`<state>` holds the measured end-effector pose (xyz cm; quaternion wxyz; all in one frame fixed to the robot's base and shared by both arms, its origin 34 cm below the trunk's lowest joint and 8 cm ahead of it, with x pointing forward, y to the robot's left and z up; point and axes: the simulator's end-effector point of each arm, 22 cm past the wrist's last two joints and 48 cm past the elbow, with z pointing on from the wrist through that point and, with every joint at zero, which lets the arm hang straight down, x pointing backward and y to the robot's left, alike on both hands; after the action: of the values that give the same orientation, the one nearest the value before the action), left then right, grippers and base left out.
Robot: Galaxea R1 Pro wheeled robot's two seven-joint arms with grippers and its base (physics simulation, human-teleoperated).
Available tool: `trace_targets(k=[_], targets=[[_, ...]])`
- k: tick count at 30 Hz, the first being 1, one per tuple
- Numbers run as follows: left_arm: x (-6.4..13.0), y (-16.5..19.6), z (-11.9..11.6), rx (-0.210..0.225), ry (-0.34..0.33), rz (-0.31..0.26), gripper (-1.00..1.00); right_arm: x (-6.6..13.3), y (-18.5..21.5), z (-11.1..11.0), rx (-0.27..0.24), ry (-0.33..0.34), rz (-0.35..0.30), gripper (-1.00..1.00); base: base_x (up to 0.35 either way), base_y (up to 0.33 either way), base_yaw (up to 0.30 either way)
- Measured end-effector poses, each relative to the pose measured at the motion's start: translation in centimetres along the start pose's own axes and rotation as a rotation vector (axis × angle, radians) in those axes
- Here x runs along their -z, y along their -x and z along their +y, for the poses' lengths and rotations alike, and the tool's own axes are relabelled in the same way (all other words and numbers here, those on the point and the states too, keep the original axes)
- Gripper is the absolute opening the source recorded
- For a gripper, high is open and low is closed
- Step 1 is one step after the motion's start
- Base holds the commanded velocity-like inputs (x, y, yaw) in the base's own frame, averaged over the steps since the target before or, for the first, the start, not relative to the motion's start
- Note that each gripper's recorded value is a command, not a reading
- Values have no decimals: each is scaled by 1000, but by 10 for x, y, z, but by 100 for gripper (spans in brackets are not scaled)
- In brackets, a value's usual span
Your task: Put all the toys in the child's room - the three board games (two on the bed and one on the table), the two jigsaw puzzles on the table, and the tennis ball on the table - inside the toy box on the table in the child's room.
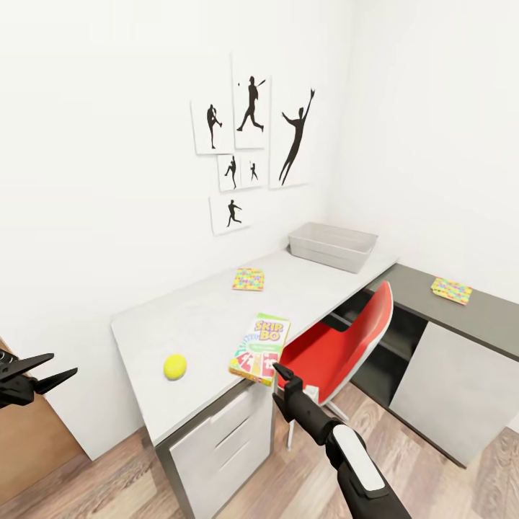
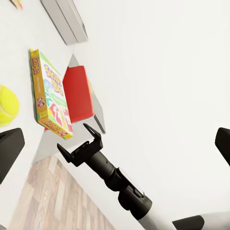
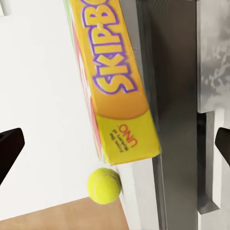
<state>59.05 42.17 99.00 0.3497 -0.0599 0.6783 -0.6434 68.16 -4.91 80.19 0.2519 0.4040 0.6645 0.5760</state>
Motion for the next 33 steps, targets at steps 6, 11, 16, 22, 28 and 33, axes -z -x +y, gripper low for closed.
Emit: trace_targets(k=[6, 11, 16, 22, 28, 33], targets=[[0, 0, 0, 0, -1, -1, 100, 0, 0, 0, 0, 0, 0, 100, 31, 7, 0], [0, 0, 1, 1, 1, 0, 100, 0, -1, 0, 0, 0, 2, 100, 5, 1, 0], [0, 0, 1, 1, 1, 1, 100, 0, -1, 0, -2, 0, 3, 100, 0, 0, 0], [0, 0, 0, 2, 2, 1, 100, 0, -1, 0, -3, -1, 3, 100, 48, 29, 0], [0, 0, 0, 2, 1, 0, 100, 0, -2, -5, -10, -11, 5, 100, 15, 8, 0], [0, 0, 0, 2, 1, 0, 100, 0, -4, -13, -17, -28, 10, 100, 2, 1, 0]])
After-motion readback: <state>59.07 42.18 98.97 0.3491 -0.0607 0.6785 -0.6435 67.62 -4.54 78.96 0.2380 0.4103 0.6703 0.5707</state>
